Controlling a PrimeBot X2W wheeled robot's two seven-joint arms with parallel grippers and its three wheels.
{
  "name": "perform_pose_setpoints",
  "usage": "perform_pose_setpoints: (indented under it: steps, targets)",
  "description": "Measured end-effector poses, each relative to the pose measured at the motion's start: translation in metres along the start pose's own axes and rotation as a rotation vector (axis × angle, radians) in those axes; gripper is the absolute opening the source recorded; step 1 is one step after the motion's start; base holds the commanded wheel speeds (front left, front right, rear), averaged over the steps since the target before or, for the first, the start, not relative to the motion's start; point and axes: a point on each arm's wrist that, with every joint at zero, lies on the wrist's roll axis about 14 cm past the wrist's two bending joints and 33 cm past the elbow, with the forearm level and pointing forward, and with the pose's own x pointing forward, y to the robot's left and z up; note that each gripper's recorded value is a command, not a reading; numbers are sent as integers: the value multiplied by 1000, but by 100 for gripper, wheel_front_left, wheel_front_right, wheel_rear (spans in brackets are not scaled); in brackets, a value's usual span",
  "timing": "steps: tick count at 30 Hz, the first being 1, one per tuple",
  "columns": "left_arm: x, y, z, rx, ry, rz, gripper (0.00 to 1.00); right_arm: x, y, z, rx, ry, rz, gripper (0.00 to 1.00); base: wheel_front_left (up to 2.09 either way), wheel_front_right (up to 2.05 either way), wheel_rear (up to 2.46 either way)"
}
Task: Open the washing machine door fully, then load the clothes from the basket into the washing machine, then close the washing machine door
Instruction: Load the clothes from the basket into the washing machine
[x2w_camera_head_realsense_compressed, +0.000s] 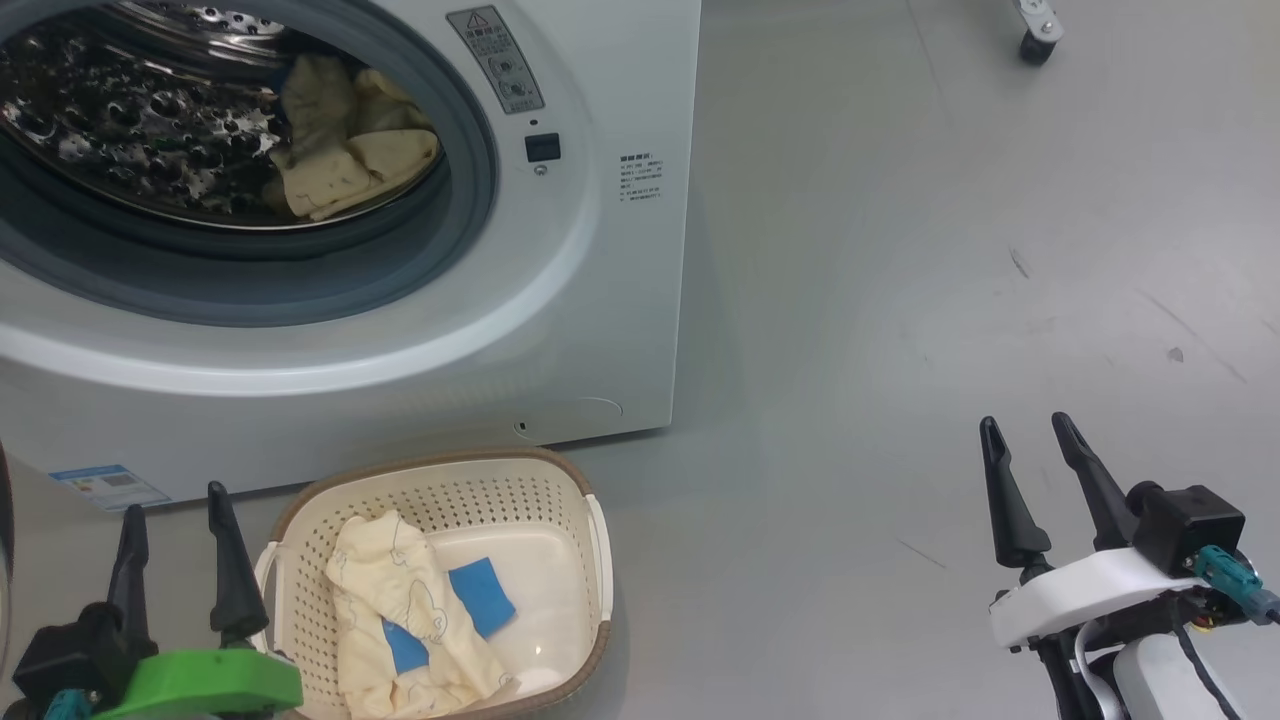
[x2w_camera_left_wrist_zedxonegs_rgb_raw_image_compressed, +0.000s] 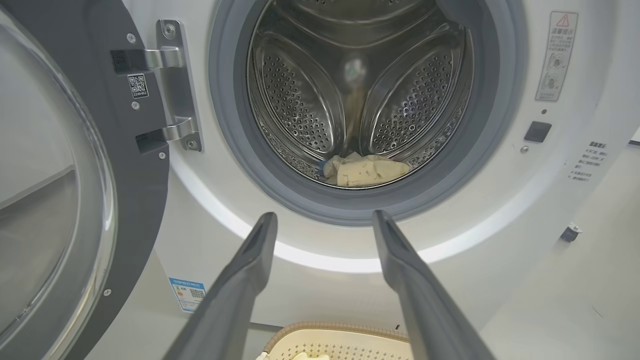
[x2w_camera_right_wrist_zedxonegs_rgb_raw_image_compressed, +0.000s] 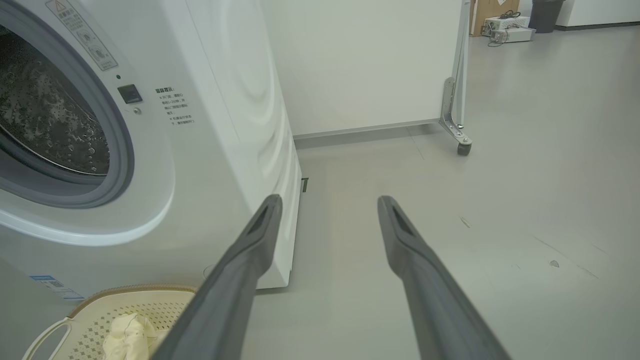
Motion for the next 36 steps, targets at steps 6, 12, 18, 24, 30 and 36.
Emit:
perform_pose_setpoints:
  steps: [6,12,18,24,30,36]
  targets:
    - [-28,4,9,6,-16,10,100,-9,12,15,-10,-47,22,100,0,0,0]
    - [-51,-2,11,34,-14,-18,100,-19,21,22,-26,-72,39,100,0,0,0]
    - [-59,-7,17,55,-30,-36,100,-21,23,31,-42,-99,42,100,0,0,0]
    - [-66,-9,13,67,-17,-38,100,-26,21,30,-58,-95,37,100,0,0,0]
    - [-70,-11,15,70,-22,-42,100,-25,24,32,-65,-102,46,100,0,0,0]
    - [-72,-12,16,71,-25,-38,100,-27,24,32,-66,-102,41,100,0,0,0]
